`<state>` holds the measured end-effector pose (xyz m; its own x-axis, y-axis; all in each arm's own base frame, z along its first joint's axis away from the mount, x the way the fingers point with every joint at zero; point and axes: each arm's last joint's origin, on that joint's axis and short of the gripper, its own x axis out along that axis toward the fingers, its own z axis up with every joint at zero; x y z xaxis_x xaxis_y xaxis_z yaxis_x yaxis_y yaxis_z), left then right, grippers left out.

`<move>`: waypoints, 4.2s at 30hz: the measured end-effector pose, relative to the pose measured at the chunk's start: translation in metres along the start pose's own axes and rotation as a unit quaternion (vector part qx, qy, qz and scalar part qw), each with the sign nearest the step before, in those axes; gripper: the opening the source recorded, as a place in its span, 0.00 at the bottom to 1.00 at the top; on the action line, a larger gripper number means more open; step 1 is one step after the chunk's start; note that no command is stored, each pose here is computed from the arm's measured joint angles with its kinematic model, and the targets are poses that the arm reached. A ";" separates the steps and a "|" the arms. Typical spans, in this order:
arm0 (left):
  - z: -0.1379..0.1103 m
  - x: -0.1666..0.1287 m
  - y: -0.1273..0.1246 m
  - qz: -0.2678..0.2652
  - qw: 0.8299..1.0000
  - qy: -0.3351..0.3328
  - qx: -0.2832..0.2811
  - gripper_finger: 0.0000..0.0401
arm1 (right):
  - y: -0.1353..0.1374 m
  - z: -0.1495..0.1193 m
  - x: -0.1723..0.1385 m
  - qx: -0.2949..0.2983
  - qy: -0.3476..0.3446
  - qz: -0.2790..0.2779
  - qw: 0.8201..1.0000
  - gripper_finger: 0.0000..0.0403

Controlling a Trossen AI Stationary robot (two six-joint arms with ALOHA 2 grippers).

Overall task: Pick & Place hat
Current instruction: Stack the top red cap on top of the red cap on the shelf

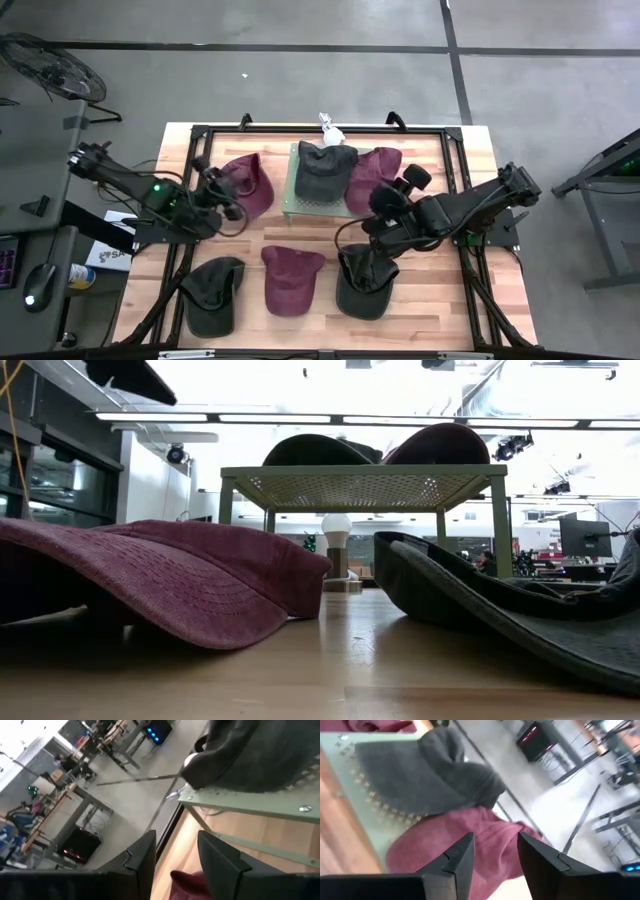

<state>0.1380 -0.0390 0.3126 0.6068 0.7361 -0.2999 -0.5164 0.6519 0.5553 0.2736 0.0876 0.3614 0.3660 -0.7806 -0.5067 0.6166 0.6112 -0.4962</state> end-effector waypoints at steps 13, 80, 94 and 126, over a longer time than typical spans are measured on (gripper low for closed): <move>-0.044 0.006 0.026 0.055 0.995 0.026 -0.075 0.35 | -0.071 -0.031 0.050 0.071 0.002 -0.128 0.989 0.35; -0.111 0.250 0.090 -0.068 0.738 0.434 -0.511 0.70 | -0.214 -0.080 0.066 0.339 0.091 0.093 0.932 0.42; -0.097 0.246 0.064 -0.071 0.731 0.460 -0.499 0.50 | -0.213 -0.079 0.069 0.337 0.098 0.093 0.932 0.41; -0.017 0.209 0.114 -0.158 0.777 0.450 -0.411 0.01 | -0.211 -0.078 0.069 0.314 0.097 0.127 0.936 0.38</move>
<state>0.1958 0.1921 0.2998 0.3040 0.1049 -0.9469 -0.8636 0.4499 -0.2275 0.1141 -0.0849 0.3760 0.4612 -0.5447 -0.7004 0.8371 0.5289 0.1398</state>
